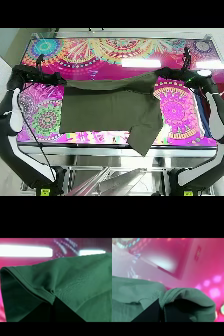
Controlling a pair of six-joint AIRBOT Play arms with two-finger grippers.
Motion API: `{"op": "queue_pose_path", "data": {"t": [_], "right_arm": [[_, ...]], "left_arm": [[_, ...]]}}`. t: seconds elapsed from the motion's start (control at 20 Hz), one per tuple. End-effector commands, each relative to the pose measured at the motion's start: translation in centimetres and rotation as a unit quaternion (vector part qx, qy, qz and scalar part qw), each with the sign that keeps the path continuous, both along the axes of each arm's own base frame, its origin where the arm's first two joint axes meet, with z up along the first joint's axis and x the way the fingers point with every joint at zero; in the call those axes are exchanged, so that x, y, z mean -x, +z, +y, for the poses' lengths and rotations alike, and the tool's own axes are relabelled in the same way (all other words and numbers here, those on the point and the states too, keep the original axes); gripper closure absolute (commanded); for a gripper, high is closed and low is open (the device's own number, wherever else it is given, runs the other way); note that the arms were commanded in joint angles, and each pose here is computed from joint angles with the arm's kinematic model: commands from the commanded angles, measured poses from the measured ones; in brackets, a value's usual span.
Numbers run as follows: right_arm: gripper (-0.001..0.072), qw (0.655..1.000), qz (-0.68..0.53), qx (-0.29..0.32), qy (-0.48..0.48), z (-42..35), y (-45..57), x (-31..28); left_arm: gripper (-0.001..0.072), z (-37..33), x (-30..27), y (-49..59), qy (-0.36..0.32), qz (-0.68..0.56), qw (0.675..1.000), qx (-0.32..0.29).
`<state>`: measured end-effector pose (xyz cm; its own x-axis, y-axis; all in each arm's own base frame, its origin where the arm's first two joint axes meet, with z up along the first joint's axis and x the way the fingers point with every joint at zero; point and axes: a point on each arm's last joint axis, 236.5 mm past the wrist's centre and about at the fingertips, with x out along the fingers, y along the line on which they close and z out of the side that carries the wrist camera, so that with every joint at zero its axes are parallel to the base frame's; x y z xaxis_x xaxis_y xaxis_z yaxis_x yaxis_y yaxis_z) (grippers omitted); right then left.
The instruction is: Fold the shirts.
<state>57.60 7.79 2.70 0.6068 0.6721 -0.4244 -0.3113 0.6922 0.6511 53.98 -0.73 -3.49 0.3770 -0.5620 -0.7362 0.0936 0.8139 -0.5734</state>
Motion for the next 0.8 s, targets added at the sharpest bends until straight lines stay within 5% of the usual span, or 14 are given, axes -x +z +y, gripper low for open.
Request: {"op": "queue_pose_path", "data": {"t": [0.0, 0.2, 0.75], "right_arm": [[0.0694, 1.000, 0.024, -0.009, -0.010, -1.4, -1.5, -0.5], [0.0694, 0.994, 0.095, 0.045, 0.018, -2.6, -5.8, 2.5], [0.0693, 0.988, 0.136, 0.067, 0.011, -2.1, -11.6, 4.4]], "left_arm": [[0.0700, 0.7, -1.3, -2.0, -0.001, 0.017, 1.000, -0.004], [0.0700, 2.9, 0.3, -3.6, 0.000, 0.063, 0.997, -0.053], [0.0698, 2.0, 1.8, -7.0, 0.005, 0.090, 0.995, -0.050]]}}
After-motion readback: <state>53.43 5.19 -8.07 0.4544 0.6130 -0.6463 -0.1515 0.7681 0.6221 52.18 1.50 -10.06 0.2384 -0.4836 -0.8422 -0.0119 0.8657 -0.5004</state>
